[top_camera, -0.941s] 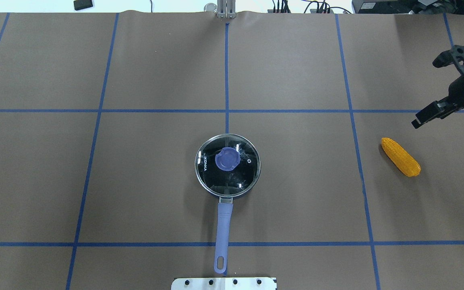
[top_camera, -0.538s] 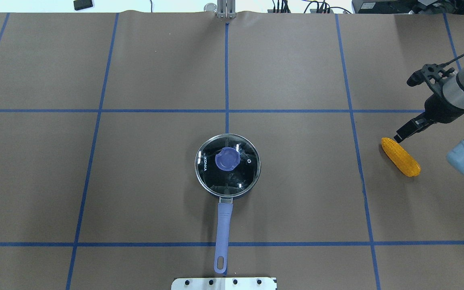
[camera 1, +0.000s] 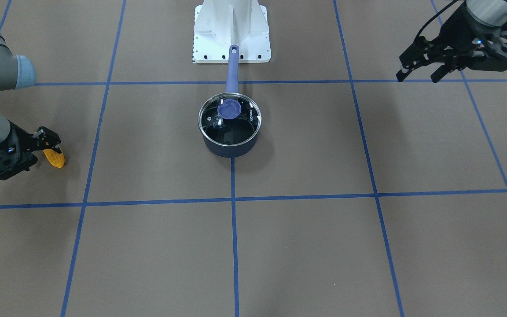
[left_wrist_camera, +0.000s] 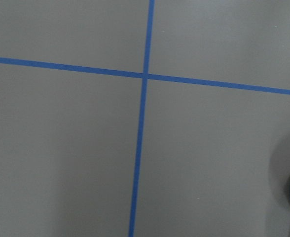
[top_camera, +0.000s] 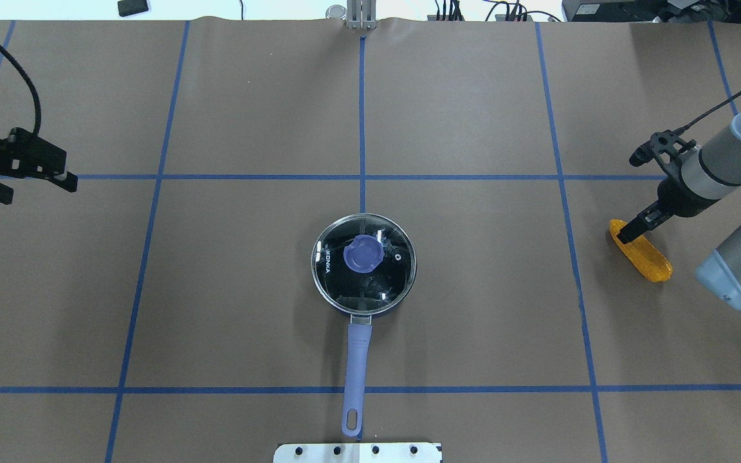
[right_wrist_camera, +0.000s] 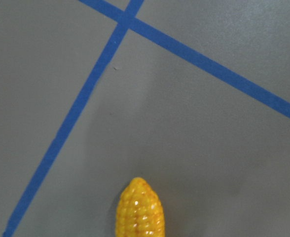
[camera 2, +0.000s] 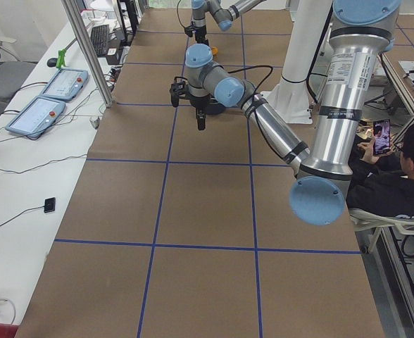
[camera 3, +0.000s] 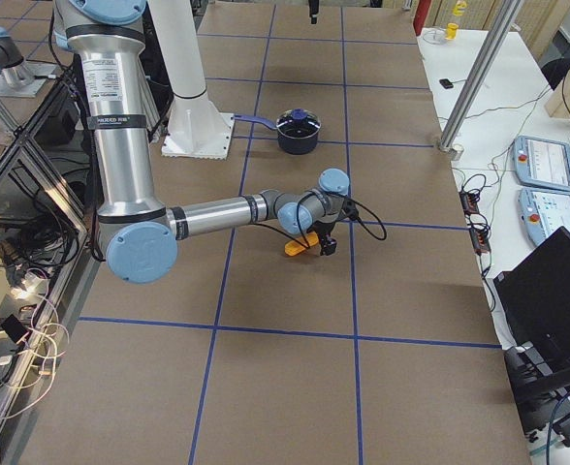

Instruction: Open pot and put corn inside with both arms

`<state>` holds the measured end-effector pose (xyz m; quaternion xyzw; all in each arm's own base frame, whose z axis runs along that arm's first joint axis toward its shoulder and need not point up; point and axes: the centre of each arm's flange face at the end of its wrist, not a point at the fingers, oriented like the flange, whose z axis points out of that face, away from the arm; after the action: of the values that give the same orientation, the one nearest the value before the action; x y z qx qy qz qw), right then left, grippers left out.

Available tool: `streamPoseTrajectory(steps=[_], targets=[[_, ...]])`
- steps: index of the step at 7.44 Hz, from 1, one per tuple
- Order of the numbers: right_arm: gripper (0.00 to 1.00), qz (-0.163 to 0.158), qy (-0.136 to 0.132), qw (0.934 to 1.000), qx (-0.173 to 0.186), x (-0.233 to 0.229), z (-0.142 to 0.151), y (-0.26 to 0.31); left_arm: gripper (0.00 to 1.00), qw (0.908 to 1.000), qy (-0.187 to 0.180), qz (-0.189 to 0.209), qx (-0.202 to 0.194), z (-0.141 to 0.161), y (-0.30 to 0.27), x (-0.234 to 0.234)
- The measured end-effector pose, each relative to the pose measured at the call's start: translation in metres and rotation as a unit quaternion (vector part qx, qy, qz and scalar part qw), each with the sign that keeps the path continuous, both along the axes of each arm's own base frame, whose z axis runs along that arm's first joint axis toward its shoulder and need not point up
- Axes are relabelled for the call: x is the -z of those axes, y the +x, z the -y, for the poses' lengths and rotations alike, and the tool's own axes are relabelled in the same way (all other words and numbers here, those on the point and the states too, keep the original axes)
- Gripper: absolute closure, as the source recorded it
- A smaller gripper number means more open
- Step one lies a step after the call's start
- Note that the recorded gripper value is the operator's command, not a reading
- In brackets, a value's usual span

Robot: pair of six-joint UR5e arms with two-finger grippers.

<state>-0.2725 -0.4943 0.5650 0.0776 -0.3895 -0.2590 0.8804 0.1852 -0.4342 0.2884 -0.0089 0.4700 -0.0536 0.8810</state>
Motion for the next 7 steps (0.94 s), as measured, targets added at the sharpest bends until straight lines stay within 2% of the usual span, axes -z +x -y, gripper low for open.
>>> streamPoseTrajectory(steps=[3, 4, 5, 7], targets=[[0.11, 0.006, 0.001, 1.0, 0.001, -0.003, -0.002, -0.002, 0.02, 0.9999, -0.013, -0.001, 0.001, -0.005, 0.03, 0.019], [0.16, 0.007, -0.003, 1.0, 0.0, -0.004, -0.003, -0.001, 0.02, 0.9999, -0.015, 0.001, 0.002, -0.007, 0.042, 0.024], [0.25, 0.008, -0.006, 0.9999, -0.002, -0.003, -0.006, 0.0, 0.02, 0.9998, -0.019, 0.003, 0.001, -0.01, 0.058, 0.03], [0.52, 0.014, -0.01, 0.9998, -0.004, 0.002, -0.008, 0.002, 0.02, 0.9997, -0.023, 0.009, 0.004, -0.015, 0.077, 0.04]])
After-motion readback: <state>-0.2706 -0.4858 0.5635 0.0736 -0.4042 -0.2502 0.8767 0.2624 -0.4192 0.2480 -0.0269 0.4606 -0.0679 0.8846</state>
